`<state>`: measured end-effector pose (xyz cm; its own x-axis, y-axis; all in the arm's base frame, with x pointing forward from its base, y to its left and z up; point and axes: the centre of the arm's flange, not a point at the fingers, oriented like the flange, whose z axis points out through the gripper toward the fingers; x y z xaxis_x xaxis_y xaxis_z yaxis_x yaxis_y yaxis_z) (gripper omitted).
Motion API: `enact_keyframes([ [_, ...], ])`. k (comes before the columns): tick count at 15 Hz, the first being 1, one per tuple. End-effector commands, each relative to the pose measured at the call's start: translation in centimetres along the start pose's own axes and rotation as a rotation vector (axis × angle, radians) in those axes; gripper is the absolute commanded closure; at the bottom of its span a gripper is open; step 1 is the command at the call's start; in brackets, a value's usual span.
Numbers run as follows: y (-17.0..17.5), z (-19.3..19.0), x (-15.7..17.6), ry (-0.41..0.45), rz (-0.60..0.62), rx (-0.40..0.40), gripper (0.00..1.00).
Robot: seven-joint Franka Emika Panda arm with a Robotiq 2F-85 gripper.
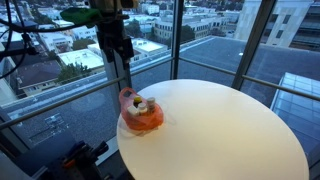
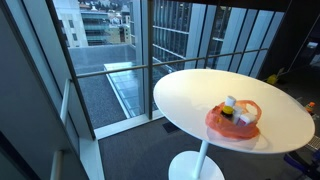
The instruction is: Remove the roll-on stick from the plastic bag and put it on the table
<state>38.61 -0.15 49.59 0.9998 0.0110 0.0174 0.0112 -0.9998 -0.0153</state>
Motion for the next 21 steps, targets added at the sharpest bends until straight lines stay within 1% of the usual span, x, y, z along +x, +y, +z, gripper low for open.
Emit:
enact_keyframes([
  [1,0.7,-0.7,4.0,-0.005,0.009,0.003,0.0],
  [6,0.4,0.9,8.9,0.003,0.025,-0.014,0.0],
  [10,-0.6,2.9,11.6,0.036,0.097,-0.019,0.0],
  [12,-1.0,3.0,12.1,0.037,0.103,-0.02,0.0],
  [13,-0.5,3.8,10.7,0.024,0.081,-0.003,0.0],
  [15,-0.8,3.9,11.3,0.025,0.085,-0.004,0.0],
  [16,-0.7,4.2,11.5,0.02,0.108,-0.015,0.0],
  [21,-0.8,8.1,11.8,-0.021,0.148,-0.009,0.0],
])
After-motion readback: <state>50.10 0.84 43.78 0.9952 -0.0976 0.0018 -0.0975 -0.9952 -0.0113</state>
